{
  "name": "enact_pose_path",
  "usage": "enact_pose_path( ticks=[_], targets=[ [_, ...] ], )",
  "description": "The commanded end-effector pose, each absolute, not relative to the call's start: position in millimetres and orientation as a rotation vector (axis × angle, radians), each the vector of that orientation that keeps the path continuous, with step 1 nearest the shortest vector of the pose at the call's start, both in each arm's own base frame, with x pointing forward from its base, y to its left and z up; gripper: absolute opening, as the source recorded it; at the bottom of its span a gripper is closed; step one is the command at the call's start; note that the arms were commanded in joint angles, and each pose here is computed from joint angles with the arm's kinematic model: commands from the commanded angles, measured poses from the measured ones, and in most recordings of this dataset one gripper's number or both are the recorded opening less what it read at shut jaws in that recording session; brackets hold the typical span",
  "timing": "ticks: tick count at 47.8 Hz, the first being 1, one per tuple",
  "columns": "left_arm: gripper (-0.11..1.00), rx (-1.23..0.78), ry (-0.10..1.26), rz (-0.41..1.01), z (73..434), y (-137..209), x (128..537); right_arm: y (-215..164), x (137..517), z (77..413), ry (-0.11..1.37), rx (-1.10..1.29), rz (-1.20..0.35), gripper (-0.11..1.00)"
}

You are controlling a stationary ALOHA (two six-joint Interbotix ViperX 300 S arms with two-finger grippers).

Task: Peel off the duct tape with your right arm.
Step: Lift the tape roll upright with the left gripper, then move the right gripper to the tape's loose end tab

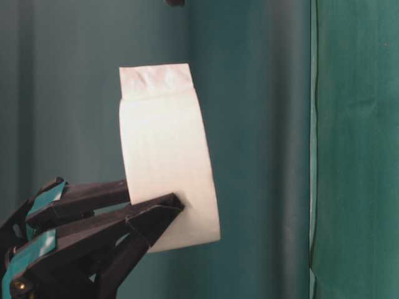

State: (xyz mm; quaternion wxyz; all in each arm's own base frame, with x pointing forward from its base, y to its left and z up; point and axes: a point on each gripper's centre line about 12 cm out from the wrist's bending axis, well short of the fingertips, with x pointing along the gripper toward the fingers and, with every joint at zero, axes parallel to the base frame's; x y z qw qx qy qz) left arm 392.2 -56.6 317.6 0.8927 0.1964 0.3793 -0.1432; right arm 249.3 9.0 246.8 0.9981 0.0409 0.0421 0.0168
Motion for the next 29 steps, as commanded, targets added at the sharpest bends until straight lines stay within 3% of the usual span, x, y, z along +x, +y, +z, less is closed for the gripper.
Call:
enact_pose_path(
  ticks=[1, 29],
  targets=[
    [0.21, 0.411, 0.745, -0.292, 332, -57, 390, 10, 260, 260, 0.043, 0.081, 0.038, 0.69],
    [0.21, 0.411, 0.761, -0.294, 325, -56, 388, 18, 316, 261, 0.051, 0.071, 0.062, 0.69]
  ],
)
